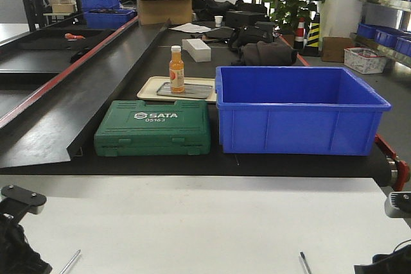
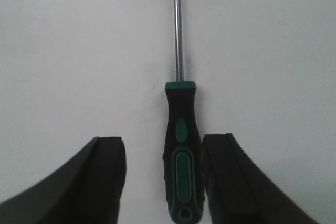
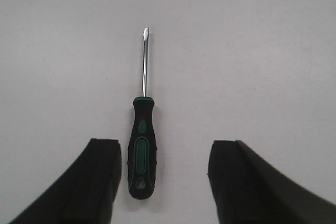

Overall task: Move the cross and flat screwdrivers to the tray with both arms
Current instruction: 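Lower both grippers over the screwdriver handles lying on the table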

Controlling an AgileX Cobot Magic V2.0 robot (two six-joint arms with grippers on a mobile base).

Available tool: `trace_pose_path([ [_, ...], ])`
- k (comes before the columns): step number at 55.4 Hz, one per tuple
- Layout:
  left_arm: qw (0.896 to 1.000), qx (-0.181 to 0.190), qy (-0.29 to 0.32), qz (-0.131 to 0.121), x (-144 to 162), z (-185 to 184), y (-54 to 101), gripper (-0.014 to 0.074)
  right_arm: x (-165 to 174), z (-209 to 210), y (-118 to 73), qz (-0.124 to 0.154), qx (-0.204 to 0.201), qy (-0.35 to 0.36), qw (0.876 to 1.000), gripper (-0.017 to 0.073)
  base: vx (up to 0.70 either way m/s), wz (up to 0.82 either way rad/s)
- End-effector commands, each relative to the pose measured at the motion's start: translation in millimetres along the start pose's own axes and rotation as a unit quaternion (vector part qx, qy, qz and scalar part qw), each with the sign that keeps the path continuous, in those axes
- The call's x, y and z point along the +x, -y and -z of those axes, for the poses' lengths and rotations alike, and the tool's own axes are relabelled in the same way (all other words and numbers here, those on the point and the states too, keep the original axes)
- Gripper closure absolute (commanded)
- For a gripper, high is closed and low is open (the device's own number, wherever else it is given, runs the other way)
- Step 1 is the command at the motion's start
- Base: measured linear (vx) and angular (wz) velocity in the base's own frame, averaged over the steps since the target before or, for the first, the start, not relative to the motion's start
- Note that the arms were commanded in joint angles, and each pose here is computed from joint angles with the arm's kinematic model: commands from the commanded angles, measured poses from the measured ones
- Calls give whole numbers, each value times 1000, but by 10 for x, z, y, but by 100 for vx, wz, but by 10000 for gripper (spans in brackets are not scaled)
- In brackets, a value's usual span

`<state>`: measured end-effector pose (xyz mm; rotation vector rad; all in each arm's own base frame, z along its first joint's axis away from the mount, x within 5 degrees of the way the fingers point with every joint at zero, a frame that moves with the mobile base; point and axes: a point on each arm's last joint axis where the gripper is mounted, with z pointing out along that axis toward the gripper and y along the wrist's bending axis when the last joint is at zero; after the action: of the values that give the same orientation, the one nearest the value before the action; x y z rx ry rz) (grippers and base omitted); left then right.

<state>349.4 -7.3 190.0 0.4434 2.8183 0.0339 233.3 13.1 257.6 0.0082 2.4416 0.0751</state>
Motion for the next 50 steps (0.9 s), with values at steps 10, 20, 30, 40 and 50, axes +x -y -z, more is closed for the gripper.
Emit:
trace_pose_path([
  [10,999,35,0,-24,-239,-178,-17,139,-174,103,0,9,1,59,998,97,0,0],
  [20,999,23,16,-31,-275,-261,-41,139,-153,100,0,9,1,48,999,97,0,0],
  [30,999,18,26,-31,-295,-293,-50,139,-133,99,1,9,2,37,999,97,0,0],
  [40,999,31,-5,-29,-244,-442,-34,139,-131,99,1,9,2,36,999,97,0,0],
  [50,998,39,-28,-28,-203,-551,-22,139,-131,96,1,9,2,35,999,97,0,0],
])
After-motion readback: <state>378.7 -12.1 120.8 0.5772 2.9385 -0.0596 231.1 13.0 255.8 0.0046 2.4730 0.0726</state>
